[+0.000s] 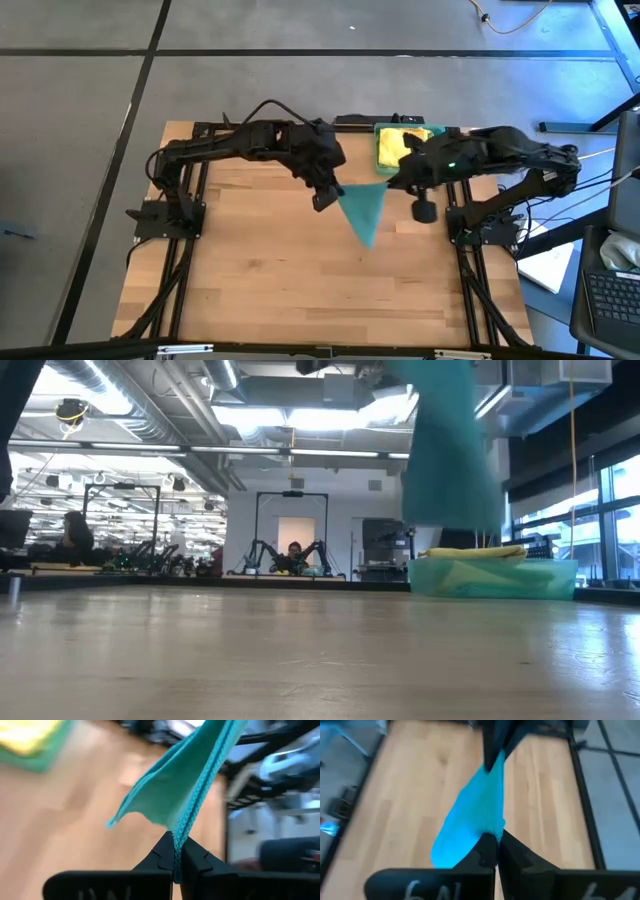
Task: Fold microfiber towels
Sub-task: Fold the blue microfiber cloth
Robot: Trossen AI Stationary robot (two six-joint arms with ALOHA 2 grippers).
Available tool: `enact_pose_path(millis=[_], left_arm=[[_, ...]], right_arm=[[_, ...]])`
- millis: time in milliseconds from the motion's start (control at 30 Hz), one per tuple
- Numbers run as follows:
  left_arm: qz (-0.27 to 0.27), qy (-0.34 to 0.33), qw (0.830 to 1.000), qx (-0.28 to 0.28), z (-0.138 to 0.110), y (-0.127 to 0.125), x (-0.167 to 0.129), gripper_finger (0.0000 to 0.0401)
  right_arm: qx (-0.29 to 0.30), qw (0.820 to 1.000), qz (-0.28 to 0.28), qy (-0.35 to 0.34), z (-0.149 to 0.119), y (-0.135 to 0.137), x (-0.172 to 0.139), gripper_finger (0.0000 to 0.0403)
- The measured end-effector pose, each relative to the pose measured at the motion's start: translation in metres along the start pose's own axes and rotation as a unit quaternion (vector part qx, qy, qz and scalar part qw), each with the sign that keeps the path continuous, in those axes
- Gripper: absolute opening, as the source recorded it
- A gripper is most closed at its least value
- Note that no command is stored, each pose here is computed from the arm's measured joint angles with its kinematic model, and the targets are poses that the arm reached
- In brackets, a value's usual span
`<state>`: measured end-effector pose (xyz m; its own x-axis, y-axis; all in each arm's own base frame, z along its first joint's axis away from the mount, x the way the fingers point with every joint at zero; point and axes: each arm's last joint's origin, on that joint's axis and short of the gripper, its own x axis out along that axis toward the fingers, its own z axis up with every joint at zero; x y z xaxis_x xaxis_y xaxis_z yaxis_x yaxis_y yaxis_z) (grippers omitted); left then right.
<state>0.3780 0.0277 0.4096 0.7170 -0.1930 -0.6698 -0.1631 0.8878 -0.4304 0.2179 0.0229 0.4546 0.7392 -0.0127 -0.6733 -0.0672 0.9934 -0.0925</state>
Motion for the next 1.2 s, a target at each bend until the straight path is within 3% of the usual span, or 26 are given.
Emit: enact_pose_path(millis=[233, 433, 700, 833, 967, 1067, 1200], left_arm=[[0.128, -0.010, 0.992, 0.005, 0.000, 0.027, -0.026, 0.0000], [0.230, -0.043, 0.972, 0.034, 0.007, 0.049, -0.046, 0.0000], [0.278, 0.025, 0.959, 0.047, -0.001, 0.074, -0.055, 0.0000], [0.273, 0.034, 0.960, 0.044, -0.003, 0.073, -0.054, 0.0000], [0.238, 0.051, 0.970, 0.019, -0.009, 0.060, -0.049, 0.0000], [0.214, 0.071, 0.974, 0.007, -0.017, 0.044, -0.035, 0.0000], [0.186, 0.109, 0.976, -0.001, -0.037, 0.017, -0.011, 0.0000]], right_arm=[[0.000, 0.993, -0.098, 0.058, -0.012, -0.016, 0.045, 0.0006], [-0.062, 0.978, -0.187, 0.067, -0.012, -0.045, 0.082, 0.0006], [-0.068, 0.974, -0.205, 0.074, -0.015, -0.092, 0.106, 0.0006], [-0.022, 0.985, -0.160, 0.066, -0.018, -0.097, 0.107, 0.0006], [0.030, 0.997, -0.042, 0.053, -0.020, -0.085, 0.110, 0.0006], [0.049, 0.996, 0.058, 0.049, -0.019, -0.068, 0.111, 0.0006], [0.057, 0.986, 0.148, 0.055, -0.018, -0.046, 0.111, 0.0006]])
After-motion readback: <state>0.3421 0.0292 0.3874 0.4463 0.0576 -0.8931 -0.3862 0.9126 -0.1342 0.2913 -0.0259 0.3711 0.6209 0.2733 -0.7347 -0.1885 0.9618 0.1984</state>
